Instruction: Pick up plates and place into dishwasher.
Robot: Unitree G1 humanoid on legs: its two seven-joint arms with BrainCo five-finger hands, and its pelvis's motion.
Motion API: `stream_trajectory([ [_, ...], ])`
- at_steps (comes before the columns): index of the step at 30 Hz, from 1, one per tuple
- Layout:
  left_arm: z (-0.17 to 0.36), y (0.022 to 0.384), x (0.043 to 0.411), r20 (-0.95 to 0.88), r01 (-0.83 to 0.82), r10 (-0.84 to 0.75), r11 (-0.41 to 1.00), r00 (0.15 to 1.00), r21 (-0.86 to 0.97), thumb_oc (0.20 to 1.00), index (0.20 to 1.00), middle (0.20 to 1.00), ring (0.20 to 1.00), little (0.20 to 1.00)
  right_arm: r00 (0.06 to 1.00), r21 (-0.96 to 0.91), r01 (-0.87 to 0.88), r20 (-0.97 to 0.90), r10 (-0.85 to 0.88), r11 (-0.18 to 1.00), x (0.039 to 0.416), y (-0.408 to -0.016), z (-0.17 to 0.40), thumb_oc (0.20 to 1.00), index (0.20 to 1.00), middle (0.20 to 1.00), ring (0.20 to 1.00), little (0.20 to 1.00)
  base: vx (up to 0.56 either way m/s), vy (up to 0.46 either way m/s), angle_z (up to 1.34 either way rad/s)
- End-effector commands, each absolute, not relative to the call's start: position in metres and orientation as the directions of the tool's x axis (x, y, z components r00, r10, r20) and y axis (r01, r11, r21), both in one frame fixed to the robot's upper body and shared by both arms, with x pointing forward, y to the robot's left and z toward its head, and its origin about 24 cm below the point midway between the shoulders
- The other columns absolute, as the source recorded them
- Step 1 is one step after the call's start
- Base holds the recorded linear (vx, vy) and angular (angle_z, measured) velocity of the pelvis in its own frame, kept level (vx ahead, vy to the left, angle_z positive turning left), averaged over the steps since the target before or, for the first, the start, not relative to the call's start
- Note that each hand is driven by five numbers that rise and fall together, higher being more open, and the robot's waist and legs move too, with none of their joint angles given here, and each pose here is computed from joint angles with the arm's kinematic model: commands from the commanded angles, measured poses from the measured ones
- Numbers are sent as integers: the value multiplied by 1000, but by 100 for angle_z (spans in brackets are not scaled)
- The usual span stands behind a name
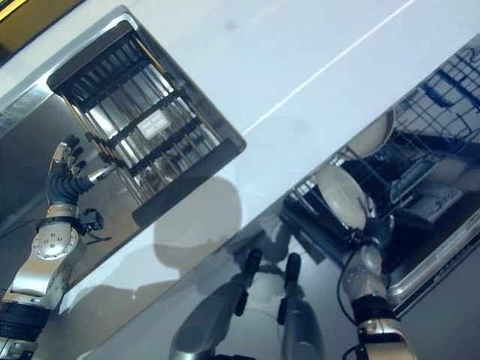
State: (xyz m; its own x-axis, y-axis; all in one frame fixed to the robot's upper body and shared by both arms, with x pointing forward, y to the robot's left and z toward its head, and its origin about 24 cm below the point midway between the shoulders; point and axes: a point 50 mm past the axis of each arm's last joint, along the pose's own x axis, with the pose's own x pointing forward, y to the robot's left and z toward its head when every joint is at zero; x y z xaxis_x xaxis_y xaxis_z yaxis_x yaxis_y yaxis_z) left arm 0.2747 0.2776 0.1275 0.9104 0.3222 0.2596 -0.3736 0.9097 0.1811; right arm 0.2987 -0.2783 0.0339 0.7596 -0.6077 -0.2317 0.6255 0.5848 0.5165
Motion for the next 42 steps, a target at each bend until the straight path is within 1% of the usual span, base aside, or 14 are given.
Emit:
stream_trajectory([
  [1, 76, 203, 268, 148, -223, 223, 975, 964, -13, 1000, 1000, 1000, 1000, 1000, 877, 579, 275, 176, -447, 767, 367, -255, 170, 1000, 1000, 1000, 1000, 1000, -18, 80, -2],
  [5, 72, 201, 265, 137, -222, 226, 974, 965, -39, 1000, 1000, 1000, 1000, 1000, 884, 532, 99, 340, -320, 841, 369, -234, 206, 1000, 1000, 1000, 1000, 1000, -11, 75, 6],
  [10, 68, 202, 262, 128, -220, 226, 974, 966, -59, 1000, 1000, 1000, 1000, 1000, 859, 422, -33, 476, -190, 906, 365, -209, 239, 1000, 1000, 1000, 1000, 1000, 1, 55, 5],
  [16, 66, 205, 261, 128, -211, 217, 976, 968, -62, 1000, 1000, 1000, 1000, 1000, 831, 304, -130, 552, -64, 944, 362, -187, 263, 1000, 1000, 1000, 1000, 1000, 3, 9, 5],
  [22, 67, 210, 259, 134, -205, 211, 977, 968, -57, 1000, 1000, 1000, 1000, 1000, 818, 222, -199, 574, 37, 954, 358, -171, 271, 1000, 1000, 1000, 1000, 1000, 1, -3, -1],
  [26, 69, 213, 259, 141, -204, 210, 977, 967, -55, 1000, 1000, 1000, 1000, 1000, 823, 191, -180, 567, 41, 965, 357, -171, 268, 1000, 1000, 1000, 1000, 1000, -7, -19, 0],
  [34, 71, 217, 259, 152, -214, 219, 976, 964, -44, 1000, 1000, 1000, 1000, 1000, 822, 139, -26, 567, -58, 990, 353, -189, 261, 1000, 1000, 1000, 1000, 1000, -9, -40, 0],
  [39, 71, 222, 258, 148, -226, 226, 974, 963, -23, 1000, 1000, 1000, 1000, 1000, 819, 195, 34, 556, -139, 980, 346, -207, 251, 1000, 1000, 1000, 1000, 1000, 7, -55, 1],
  [42, 70, 226, 257, 143, -234, 232, 972, 962, -3, 1000, 1000, 1000, 1000, 1000, 826, 224, 111, 521, -215, 968, 340, -224, 235, 1000, 1000, 1000, 1000, 1000, 17, -70, 3],
])
